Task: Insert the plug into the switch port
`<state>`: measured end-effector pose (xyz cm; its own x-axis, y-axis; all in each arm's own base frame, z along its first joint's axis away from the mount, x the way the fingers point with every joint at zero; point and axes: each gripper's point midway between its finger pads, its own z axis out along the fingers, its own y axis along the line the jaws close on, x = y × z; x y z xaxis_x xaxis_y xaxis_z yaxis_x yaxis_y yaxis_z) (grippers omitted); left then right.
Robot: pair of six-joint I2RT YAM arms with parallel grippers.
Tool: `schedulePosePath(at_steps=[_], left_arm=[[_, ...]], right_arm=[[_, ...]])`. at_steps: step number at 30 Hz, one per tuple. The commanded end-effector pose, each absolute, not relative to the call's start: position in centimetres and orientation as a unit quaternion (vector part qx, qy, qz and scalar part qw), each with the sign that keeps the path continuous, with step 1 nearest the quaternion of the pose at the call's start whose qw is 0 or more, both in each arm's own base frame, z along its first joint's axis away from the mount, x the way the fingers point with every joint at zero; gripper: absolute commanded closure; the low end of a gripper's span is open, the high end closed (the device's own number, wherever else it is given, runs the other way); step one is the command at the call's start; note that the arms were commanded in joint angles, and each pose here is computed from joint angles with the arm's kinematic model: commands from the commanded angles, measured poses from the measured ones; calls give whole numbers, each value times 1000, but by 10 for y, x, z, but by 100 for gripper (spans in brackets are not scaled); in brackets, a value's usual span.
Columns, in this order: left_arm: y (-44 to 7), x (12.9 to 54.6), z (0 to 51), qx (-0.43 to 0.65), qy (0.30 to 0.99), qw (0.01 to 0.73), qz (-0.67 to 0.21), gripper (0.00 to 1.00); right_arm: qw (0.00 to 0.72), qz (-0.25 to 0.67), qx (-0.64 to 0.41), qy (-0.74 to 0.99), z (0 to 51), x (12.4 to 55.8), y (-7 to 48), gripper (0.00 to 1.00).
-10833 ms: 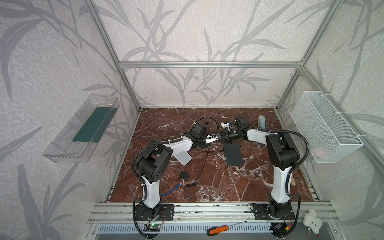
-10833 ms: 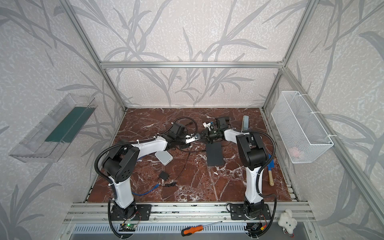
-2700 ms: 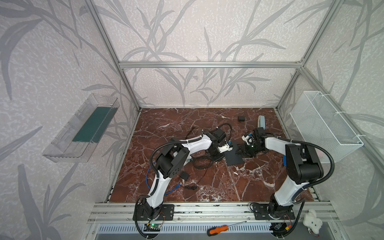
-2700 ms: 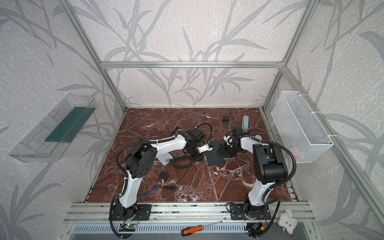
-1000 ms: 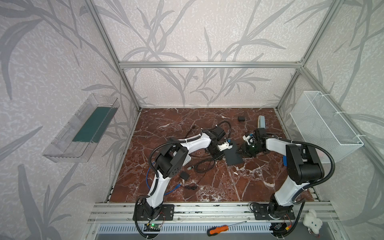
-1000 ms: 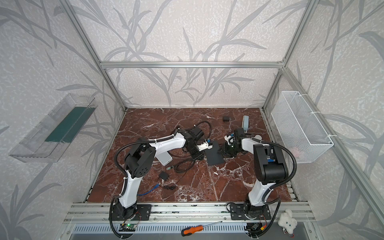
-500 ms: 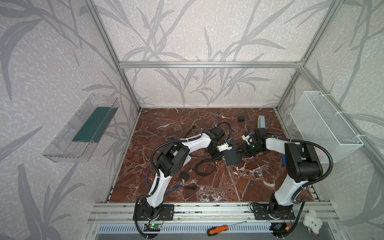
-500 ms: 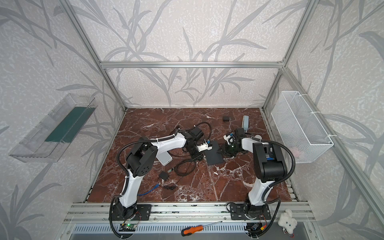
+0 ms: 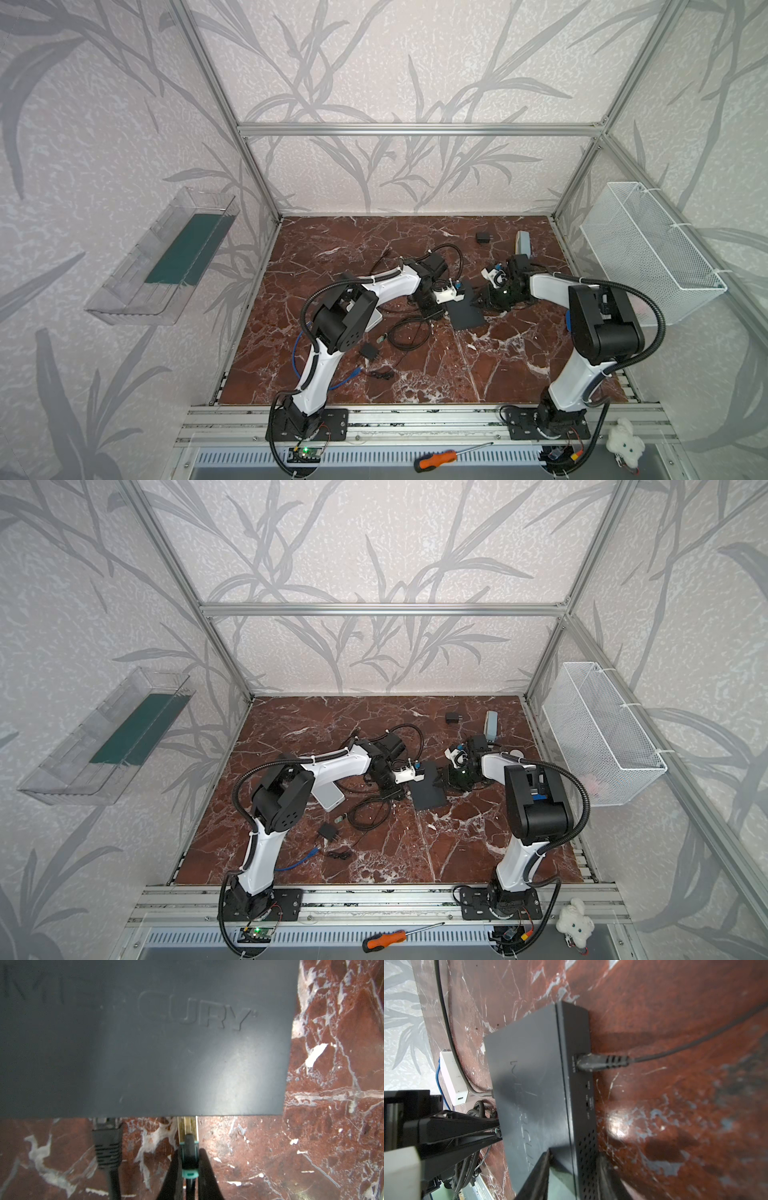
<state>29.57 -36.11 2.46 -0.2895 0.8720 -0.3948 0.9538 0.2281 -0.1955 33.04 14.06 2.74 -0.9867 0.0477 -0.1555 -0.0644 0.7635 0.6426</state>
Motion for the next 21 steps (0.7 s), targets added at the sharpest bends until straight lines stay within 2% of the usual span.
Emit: schedulePosePath(at_steps=[1,10,13,21], left_arm=[[-449,312,108,656,626,300,-296,100],[-451,318,109,663,604,353,-267,100],[-451,327,107,646,621,368,-249,100],[-453,335,95,603,690,304,-260,100]], right_arm=[[-55,421,-60,903,26,262,203,63],[-85,418,-41,903,20,267,208,63],[-97,421,-19,902,18,267,208,65],[-96,412,1,906,25,262,204,67]])
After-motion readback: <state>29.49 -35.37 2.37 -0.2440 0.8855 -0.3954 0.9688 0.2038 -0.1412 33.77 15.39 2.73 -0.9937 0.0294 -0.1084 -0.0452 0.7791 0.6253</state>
